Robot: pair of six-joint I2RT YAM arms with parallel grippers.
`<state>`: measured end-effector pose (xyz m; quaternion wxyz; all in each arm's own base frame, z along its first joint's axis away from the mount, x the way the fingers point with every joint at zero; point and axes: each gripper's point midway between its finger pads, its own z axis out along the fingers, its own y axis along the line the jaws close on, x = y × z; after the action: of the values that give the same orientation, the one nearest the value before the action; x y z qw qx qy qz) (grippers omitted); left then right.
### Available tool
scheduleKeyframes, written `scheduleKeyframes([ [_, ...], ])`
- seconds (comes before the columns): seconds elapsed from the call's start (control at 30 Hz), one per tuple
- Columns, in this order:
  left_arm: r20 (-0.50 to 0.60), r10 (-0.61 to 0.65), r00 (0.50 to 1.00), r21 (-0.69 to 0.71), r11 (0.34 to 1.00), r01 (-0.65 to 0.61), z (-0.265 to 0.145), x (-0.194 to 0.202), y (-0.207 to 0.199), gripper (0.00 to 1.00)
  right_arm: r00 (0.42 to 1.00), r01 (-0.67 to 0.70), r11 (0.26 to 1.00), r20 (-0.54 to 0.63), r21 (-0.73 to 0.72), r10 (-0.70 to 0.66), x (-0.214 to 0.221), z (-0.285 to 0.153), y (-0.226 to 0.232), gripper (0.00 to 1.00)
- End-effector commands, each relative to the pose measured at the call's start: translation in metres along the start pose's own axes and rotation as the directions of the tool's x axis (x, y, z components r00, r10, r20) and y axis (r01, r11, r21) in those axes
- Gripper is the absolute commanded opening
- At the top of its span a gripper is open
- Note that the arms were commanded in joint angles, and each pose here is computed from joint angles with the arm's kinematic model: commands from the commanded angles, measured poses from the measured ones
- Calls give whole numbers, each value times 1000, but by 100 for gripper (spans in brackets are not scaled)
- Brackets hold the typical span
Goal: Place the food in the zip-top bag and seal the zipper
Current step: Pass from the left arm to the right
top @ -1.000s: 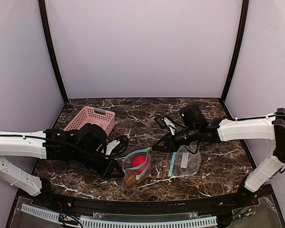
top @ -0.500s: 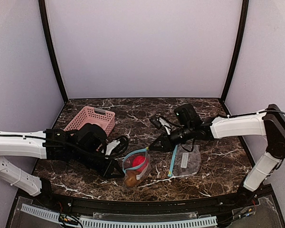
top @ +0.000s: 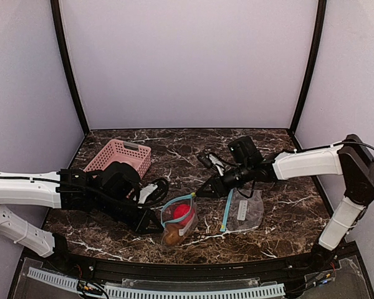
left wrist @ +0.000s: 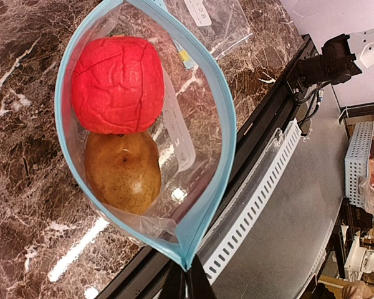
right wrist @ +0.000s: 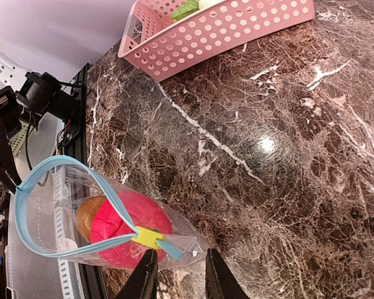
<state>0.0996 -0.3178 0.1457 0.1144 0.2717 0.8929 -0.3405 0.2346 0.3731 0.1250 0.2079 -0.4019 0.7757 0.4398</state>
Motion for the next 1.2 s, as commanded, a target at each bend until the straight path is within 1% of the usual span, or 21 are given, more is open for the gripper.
scheduleKeyframes([
  [0.0, -7, 1, 1000, 7, 1000, -1, 1, 3, 0, 1, 999, 27, 999, 23, -33, -26, -12, -2, 3, 26],
  [0.27, -14, 6, 1000, 8, 1000, -6, 4, 2, -1, 1, 999, 30, 994, 13, -102, -29, -11, 2, 11, 25],
  [0.73, -18, 4, 1000, 8, 1000, -4, 4, 1, -1, 1, 999, 40, 988, 10, -150, -39, -11, 5, 16, 19],
  [0.8, -19, 3, 1000, 9, 1000, -3, 5, 1, -1, 1, 999, 40, 988, 9, -150, -39, -11, 6, 16, 16],
  [0.9, -18, 2, 1000, 7, 1000, -1, 4, 1, -1, 1, 999, 41, 988, 9, -149, -40, -12, 6, 15, 7],
  [0.97, -19, 1, 1000, 6, 1000, 0, 4, 1, -1, 1, 999, 42, 988, 11, -146, -41, -13, 7, 14, 5],
  [1.17, -19, -4, 1000, 10, 1000, 4, 3, 2, -1, 1, 999, 45, 989, 13, -140, -44, -16, 9, 12, 10],
])
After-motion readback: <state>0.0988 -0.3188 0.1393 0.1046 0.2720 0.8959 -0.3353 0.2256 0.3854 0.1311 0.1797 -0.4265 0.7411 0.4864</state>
